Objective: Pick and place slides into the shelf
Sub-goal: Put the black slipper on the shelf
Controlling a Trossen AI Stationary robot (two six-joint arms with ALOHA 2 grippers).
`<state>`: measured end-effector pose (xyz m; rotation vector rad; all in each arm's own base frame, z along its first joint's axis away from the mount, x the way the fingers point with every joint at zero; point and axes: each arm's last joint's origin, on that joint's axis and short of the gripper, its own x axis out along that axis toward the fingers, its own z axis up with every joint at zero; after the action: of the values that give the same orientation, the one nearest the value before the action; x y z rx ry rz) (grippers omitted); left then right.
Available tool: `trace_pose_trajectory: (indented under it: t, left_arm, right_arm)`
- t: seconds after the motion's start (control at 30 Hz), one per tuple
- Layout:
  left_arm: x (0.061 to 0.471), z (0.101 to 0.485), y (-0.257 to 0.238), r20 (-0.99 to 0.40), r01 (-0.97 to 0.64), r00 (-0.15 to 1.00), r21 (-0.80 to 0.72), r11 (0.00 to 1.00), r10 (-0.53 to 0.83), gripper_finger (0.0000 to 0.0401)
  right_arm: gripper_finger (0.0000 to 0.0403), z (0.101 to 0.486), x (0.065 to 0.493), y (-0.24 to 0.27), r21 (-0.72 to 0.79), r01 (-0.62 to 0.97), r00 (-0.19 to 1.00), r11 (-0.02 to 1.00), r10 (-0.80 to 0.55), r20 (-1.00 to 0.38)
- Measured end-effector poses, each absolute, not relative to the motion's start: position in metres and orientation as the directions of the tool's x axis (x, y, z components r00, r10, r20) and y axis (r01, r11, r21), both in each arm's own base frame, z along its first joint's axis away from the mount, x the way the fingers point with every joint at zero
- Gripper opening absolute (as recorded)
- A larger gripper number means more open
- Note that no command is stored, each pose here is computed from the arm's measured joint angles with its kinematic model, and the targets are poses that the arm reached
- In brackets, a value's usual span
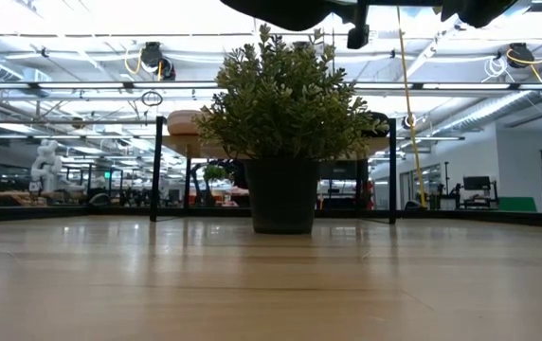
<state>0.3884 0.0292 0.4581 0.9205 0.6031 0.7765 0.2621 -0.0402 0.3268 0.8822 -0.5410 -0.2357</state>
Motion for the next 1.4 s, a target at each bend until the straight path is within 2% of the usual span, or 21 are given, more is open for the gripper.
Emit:
trace_pose_trajectory:
  t: [0.23, 0.43, 0.63, 1.0, 1.4]
  left_arm:
    - [0.379, 0.453, 0.028, -0.170, -0.255, 0.488, 0.910, 0.326, 0.856, 0.0000]
    - [0.358, 0.463, 0.028, -0.187, -0.239, 0.461, 0.915, 0.324, 0.867, 0.0000]
    - [0.345, 0.471, 0.021, -0.194, -0.259, 0.488, 0.899, 0.354, 0.851, 0.0000]
    - [0.347, 0.463, -0.006, -0.233, -0.160, 0.552, 0.912, 0.377, 0.800, 0.0000]
    - [0.346, 0.461, -0.013, -0.257, -0.135, 0.570, 0.908, 0.398, 0.780, 0.0000]
  right_arm:
    - [0.0197, 0.329, 0.261, -0.040, 0.772, -0.035, 0.831, 0.635, -0.410, 0.375]
    - [0.0197, 0.329, 0.261, -0.042, 0.781, -0.032, 0.831, 0.624, -0.418, 0.368]
    - [0.0197, 0.327, 0.259, -0.056, 0.790, -0.005, 0.816, 0.613, -0.454, 0.357]
    - [0.0197, 0.326, 0.253, -0.085, 0.819, -0.105, 0.867, 0.564, -0.352, 0.354]
    - [0.0197, 0.325, 0.250, -0.094, 0.841, -0.134, 0.881, 0.524, -0.325, 0.343]
